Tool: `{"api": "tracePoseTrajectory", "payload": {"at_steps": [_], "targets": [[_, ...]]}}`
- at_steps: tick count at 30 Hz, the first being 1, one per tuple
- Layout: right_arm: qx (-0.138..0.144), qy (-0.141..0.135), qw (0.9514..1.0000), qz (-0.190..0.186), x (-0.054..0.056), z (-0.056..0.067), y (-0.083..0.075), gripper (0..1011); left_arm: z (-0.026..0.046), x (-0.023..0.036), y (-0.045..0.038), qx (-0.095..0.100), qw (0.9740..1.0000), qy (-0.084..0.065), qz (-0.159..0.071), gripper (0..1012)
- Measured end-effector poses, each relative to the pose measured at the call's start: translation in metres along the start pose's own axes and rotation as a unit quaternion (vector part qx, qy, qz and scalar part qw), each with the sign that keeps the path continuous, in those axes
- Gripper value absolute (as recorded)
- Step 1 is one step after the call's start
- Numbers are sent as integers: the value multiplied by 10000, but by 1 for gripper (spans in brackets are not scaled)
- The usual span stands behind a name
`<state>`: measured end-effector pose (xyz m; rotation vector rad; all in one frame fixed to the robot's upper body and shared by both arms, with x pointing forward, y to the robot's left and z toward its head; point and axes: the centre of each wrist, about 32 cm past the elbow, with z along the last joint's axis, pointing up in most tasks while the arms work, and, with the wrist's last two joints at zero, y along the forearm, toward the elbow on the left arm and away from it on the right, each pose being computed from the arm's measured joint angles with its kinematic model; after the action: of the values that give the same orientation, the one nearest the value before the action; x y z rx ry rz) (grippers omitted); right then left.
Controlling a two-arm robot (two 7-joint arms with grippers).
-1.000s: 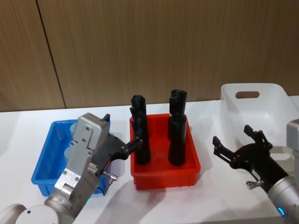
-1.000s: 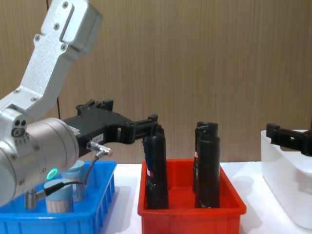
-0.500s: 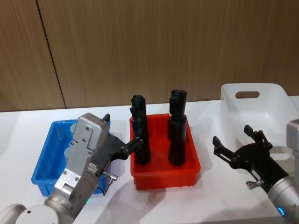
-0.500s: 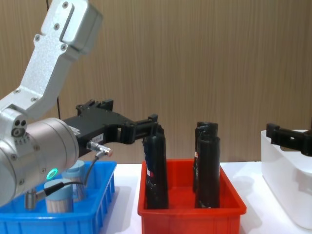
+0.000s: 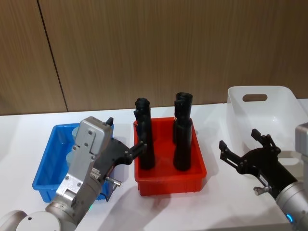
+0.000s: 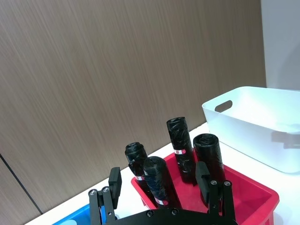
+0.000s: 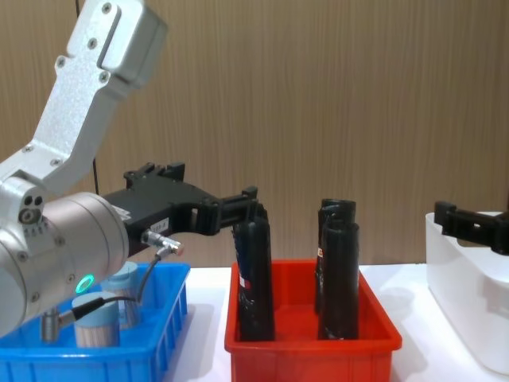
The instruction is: Pick the cotton swabs from the blue box and place them into the white box.
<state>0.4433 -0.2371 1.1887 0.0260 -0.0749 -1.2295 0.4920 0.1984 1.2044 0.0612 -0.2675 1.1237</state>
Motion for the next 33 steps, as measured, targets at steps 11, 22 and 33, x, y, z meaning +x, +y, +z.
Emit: {"api": "tracePoseTrajectory", "payload": {"at_steps": [11,22,33], "targets": [[0,0,10000,0,0,0,0,1002,0,0,0,0,10000,0,0,1000],[0,0,10000,0,0,0,0,1002,-5,41,10,-1,10000,32,54,1000],[0,0,10000,0,0,0,0,1002,-1,129,25,74,9993,199,295,1000]]}}
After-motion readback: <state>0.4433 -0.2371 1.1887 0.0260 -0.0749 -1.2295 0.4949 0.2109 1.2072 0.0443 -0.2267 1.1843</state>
